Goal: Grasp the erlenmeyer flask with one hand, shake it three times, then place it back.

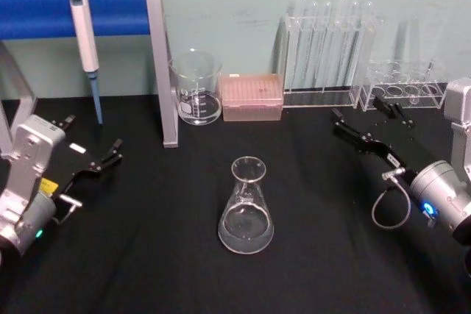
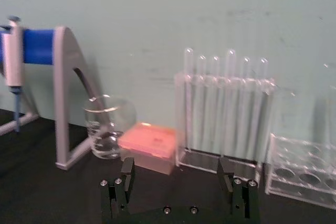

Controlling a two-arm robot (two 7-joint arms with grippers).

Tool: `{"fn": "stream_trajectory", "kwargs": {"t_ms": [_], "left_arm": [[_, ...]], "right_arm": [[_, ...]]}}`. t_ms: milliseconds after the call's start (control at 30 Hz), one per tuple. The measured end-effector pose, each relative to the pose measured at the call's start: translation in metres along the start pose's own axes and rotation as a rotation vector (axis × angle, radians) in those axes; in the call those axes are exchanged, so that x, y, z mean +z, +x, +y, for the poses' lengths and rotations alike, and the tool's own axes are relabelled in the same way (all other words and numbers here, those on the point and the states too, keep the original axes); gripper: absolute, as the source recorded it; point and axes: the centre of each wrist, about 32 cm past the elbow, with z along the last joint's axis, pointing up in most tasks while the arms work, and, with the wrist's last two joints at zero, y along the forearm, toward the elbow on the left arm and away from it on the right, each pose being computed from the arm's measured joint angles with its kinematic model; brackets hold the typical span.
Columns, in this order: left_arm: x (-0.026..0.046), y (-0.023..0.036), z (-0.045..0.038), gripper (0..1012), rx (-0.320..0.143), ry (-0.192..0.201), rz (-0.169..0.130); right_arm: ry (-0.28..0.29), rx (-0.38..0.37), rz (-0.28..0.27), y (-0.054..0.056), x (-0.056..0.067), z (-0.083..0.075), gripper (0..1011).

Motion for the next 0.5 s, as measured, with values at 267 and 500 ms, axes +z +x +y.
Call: {"fn": "stream_trajectory", "kwargs": {"t_ms": [267,500], "left_arm": [[0.0000,0.0000,0.0000,1001,0.000,0.000,0.000],[0.0000,0.0000,0.0000,1001,0.000,0.000,0.000]], "right_arm": [[-0.079,-0.050,0.002,0.001,-0.014,-0.001,1003],[-0.138,-0.045,0.000,0.001,-0.024,0.002,1002]]}}
